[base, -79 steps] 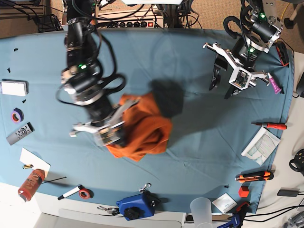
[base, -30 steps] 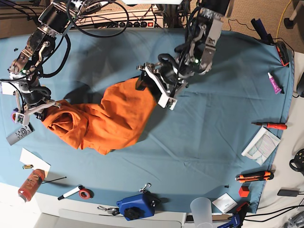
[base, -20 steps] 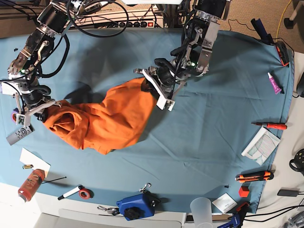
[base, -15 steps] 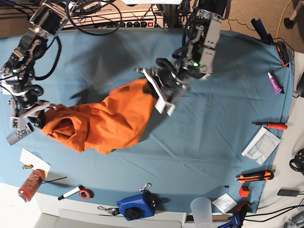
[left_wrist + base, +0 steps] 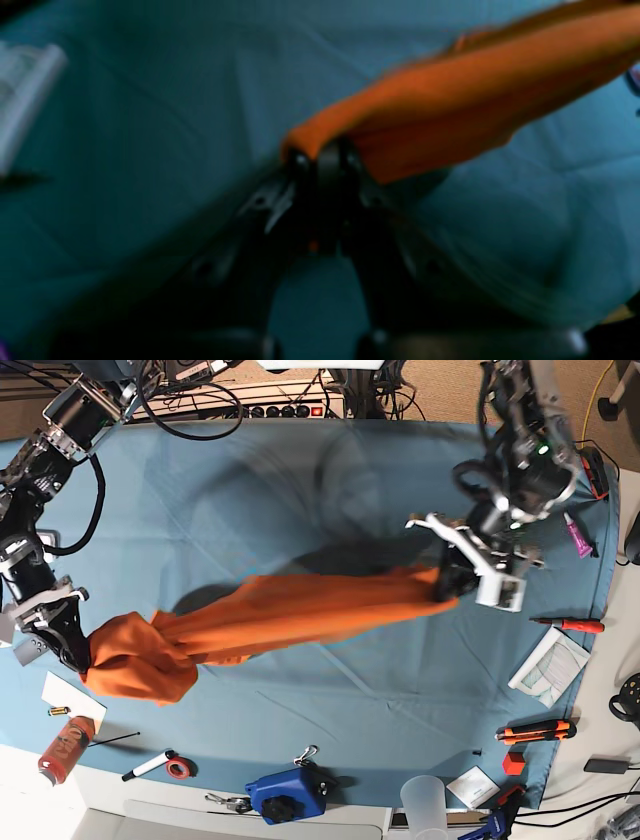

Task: Layout the t-shirt on the table in an organized manner, then fold the t-shirt properly
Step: 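Lift the t-shirt with both grippers, stretch it, and lay it down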

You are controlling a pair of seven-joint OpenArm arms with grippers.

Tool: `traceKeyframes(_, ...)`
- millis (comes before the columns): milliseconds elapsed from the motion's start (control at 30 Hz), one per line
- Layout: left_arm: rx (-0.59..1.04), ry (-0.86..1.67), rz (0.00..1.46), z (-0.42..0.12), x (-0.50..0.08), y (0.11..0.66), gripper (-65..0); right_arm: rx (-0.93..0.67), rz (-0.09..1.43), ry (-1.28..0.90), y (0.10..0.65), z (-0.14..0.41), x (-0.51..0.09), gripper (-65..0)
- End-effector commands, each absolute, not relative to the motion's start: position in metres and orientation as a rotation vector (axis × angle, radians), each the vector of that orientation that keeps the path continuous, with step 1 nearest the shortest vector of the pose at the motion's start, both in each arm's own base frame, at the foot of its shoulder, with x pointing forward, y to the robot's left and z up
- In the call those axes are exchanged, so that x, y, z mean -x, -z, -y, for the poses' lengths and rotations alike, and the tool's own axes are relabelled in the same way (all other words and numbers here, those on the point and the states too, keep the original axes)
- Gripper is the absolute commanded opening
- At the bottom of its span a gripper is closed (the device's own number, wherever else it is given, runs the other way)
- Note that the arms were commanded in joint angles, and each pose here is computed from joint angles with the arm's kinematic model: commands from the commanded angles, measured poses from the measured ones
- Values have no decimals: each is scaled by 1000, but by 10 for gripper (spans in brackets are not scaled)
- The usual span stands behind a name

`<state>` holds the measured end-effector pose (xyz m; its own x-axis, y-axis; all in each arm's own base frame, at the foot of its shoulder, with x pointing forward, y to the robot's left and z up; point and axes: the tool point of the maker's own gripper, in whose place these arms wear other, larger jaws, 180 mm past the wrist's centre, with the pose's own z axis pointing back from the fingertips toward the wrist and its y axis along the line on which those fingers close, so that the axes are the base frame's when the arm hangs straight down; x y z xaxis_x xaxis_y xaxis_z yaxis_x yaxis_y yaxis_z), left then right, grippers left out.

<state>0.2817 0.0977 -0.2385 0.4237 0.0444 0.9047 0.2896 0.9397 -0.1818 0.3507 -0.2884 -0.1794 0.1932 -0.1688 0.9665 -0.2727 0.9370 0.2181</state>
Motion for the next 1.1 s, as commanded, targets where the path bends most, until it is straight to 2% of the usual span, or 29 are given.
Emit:
traceKeyframes(0,302,170,1195,-106,-284,221,-650,-369,1476,-93,150,293,-354,-650)
traceKeyframes(267,193,241,1324,-132,-297,191,-650,-243,1518,-72,139,309,-379,-650)
traceKeyframes(533,139,173,1293,-173,-359,217,-650,-406,1404,-5,167,288,-454,-650)
traceKeyframes(700,118,140,1297,-195,-400,206,-650,-477,1466,4,121,283,-496,-650)
traceKeyframes(800,83,155,1333,-203,-410,185,-650,-487,1523,-15,85,282,-505,-650)
traceKeyframes(900,45,169,1340,-211,-413,177,-650,-496,1511,-40,72,278,-507,-650)
traceKeyframes(1067,97,167,1200,-206,-404,202,-650,-596,1369,-92,96,258,-496,-650)
